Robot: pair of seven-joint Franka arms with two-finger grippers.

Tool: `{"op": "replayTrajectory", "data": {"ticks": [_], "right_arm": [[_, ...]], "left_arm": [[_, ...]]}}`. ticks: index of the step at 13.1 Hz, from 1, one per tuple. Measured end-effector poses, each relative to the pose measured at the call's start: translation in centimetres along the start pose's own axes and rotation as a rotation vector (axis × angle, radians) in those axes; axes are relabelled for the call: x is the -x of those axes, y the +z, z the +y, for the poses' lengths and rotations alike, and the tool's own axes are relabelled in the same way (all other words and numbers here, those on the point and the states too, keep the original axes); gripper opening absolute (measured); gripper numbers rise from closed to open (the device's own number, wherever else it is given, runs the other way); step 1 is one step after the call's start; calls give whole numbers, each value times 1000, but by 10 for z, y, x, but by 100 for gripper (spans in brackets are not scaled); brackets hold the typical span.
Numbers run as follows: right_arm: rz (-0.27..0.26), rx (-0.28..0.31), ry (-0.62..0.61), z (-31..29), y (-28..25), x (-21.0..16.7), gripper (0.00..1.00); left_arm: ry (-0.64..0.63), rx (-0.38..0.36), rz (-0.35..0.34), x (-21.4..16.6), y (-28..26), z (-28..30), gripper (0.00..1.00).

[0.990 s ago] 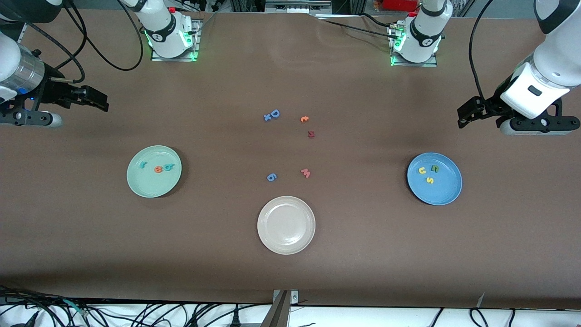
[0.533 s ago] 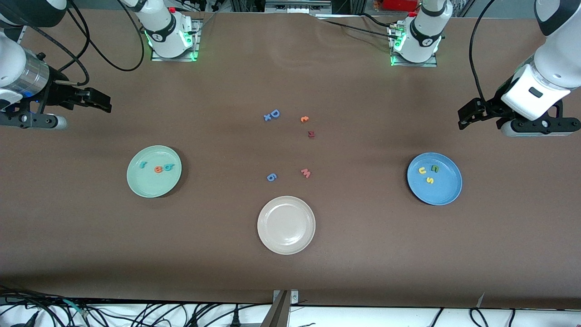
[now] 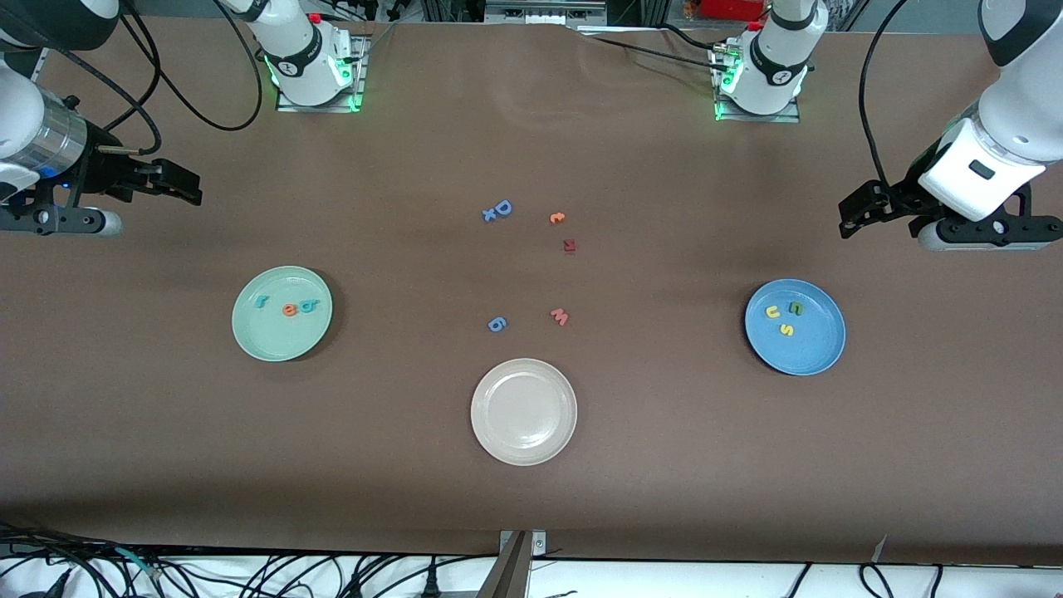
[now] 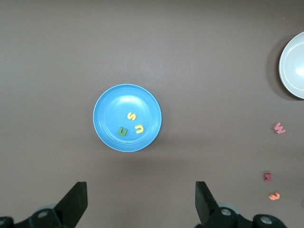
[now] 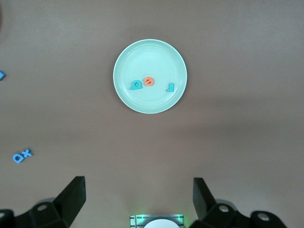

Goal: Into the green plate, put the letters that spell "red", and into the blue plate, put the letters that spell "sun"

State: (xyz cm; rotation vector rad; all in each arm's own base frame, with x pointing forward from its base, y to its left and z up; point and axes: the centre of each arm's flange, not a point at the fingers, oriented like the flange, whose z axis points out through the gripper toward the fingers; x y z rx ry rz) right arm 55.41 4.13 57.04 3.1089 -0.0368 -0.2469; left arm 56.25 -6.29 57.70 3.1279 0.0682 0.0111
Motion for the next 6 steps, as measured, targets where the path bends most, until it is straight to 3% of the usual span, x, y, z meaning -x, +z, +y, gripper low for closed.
{"op": "replayTrajectory", "data": {"ticks": [6], "right_arm": [[0, -1, -4, 2, 0, 0, 100]], "left_arm": [[0, 0, 0, 0, 0, 0, 100]]}}
